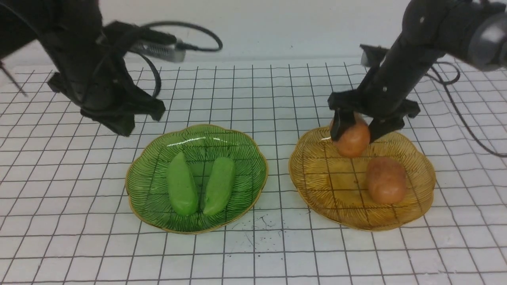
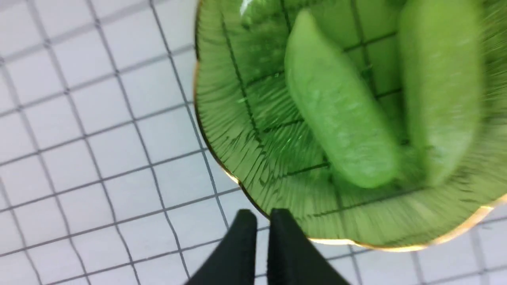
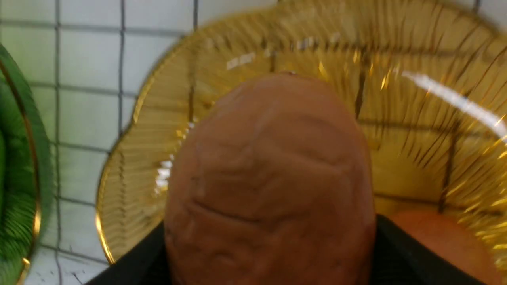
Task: Put different types of vegetables on the plate.
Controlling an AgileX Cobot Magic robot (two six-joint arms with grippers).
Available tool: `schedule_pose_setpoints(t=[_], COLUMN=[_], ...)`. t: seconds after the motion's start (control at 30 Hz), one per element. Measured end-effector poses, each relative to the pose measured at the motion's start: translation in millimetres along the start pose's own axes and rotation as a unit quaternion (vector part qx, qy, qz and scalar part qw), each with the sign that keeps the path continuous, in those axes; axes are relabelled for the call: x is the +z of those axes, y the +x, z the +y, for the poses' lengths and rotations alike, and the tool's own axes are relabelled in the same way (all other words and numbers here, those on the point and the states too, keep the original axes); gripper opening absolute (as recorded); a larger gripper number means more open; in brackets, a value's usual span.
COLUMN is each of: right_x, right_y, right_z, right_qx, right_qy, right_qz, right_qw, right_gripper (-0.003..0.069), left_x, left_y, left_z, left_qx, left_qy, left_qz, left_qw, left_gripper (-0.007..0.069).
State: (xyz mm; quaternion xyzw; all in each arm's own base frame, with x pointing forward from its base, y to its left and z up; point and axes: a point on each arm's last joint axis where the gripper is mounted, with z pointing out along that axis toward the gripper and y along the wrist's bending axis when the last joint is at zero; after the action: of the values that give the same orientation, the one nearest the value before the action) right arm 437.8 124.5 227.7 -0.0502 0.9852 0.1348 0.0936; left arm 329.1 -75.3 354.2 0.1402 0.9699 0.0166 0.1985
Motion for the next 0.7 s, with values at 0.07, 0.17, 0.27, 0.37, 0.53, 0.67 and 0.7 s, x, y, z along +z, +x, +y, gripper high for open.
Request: schedule_pose_setpoints(t=[0.07,0.17,0.27,0.37,0.53,0.67,0.7], right_x=[4.5,6.1,5.3,-1.1,-39.2,-100.9,-124.5], right_y=[3.3,4.2,4.0,4.3,8.4,24.9,34.0], right_z=[0.3,-0.3,-0.5,1.0,9.4,20.7,24.1], right_qx=[0.0,-0.001,-0.002,-0.003,-0.01,-0.03,-0.037], right_qy=[0.001,0.004,0.006,0.004,-0.002,-0.008,-0.008], right_qz=[0.009,0.01,0.008,0.001,-0.038,-0.099,-0.123], right_qw=[1.0,1.0,1.0,1.0,0.999,0.995,0.992], right_gripper=[0.051,0.052,0.0601,0.0669,0.0675,0.0602,0.0566], left_x=[-27.3,-75.2,-107.3,-121.0,-134.9,-142.2,-143.4], left_y=[6.9,32.1,67.0,89.1,120.1,146.3,152.4], left_z=[-1.9,-8.3,-13.8,-14.8,-15.6,-16.6,-16.8], left_qx=[-0.004,0.003,0.015,0.017,0.019,0.019,0.019], left_qy=[0.017,0.059,0.088,0.09,0.088,0.087,0.086], left_qz=[-0.034,-0.09,-0.122,-0.138,-0.159,-0.175,-0.181], left_qw=[0.999,0.994,0.989,0.986,0.983,0.98,0.979], left_gripper=[-0.0003,-0.0008,-0.0008,-0.0008,-0.0008,-0.0008,-0.0008])
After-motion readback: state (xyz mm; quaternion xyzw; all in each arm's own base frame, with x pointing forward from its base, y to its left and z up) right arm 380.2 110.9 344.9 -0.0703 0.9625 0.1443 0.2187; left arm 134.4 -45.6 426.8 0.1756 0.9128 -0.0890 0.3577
